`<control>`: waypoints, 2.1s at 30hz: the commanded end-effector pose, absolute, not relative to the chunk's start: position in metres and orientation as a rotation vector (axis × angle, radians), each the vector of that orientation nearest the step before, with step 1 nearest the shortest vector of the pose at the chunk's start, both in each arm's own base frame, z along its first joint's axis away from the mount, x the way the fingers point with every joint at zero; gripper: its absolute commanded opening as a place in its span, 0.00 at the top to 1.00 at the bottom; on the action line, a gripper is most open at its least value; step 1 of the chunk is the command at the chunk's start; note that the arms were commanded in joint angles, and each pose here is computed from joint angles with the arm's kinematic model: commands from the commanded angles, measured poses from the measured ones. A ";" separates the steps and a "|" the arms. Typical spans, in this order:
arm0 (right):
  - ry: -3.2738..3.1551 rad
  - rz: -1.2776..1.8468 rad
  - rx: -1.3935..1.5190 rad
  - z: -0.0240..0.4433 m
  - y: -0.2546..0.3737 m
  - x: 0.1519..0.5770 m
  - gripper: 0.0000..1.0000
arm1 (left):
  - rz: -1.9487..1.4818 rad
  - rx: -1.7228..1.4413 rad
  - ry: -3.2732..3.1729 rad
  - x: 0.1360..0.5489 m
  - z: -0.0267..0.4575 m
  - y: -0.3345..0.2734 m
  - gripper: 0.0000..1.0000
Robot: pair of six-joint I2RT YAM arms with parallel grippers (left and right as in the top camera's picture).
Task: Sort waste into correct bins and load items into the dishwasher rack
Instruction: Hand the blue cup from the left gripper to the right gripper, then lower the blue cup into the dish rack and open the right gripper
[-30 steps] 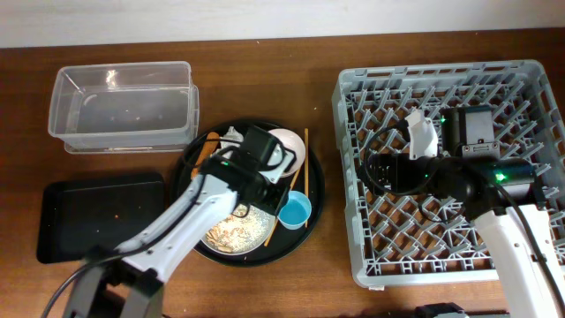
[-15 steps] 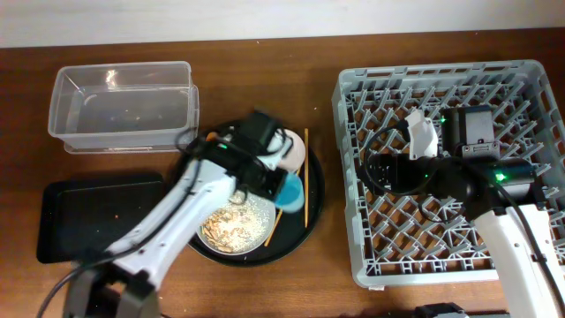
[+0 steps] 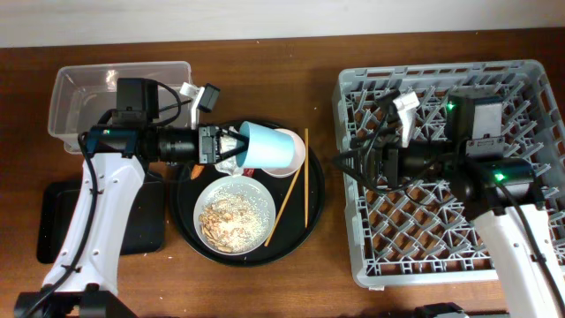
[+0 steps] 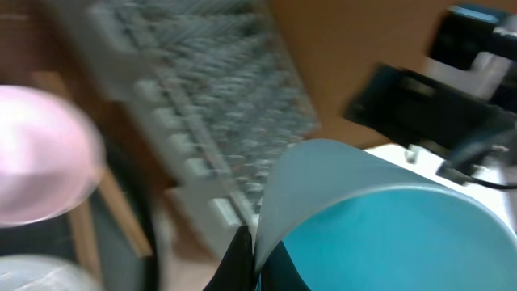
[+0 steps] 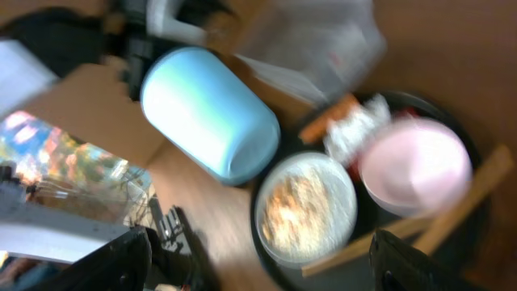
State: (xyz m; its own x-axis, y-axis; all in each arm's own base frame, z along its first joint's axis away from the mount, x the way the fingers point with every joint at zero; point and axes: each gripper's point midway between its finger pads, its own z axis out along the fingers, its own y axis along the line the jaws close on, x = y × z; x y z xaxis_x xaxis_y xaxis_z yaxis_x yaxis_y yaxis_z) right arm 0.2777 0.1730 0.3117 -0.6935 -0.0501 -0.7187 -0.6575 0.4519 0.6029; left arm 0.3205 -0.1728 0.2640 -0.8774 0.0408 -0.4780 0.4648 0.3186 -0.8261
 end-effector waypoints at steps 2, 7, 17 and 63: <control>1.899 1.353 -0.820 0.338 0.210 0.256 0.14 | -1.883 0.552 1.982 0.300 0.306 -0.184 1.00; 1.896 1.245 -0.854 0.334 0.228 0.263 0.14 | -1.971 0.590 1.929 0.290 0.317 -0.192 1.00; 1.752 1.299 -1.034 0.346 0.270 0.239 0.28 | -1.979 0.630 1.927 0.285 0.316 -0.200 1.00; 2.814 0.403 0.562 0.184 -0.013 0.272 0.17 | -1.509 0.527 2.267 0.317 0.254 -0.188 0.01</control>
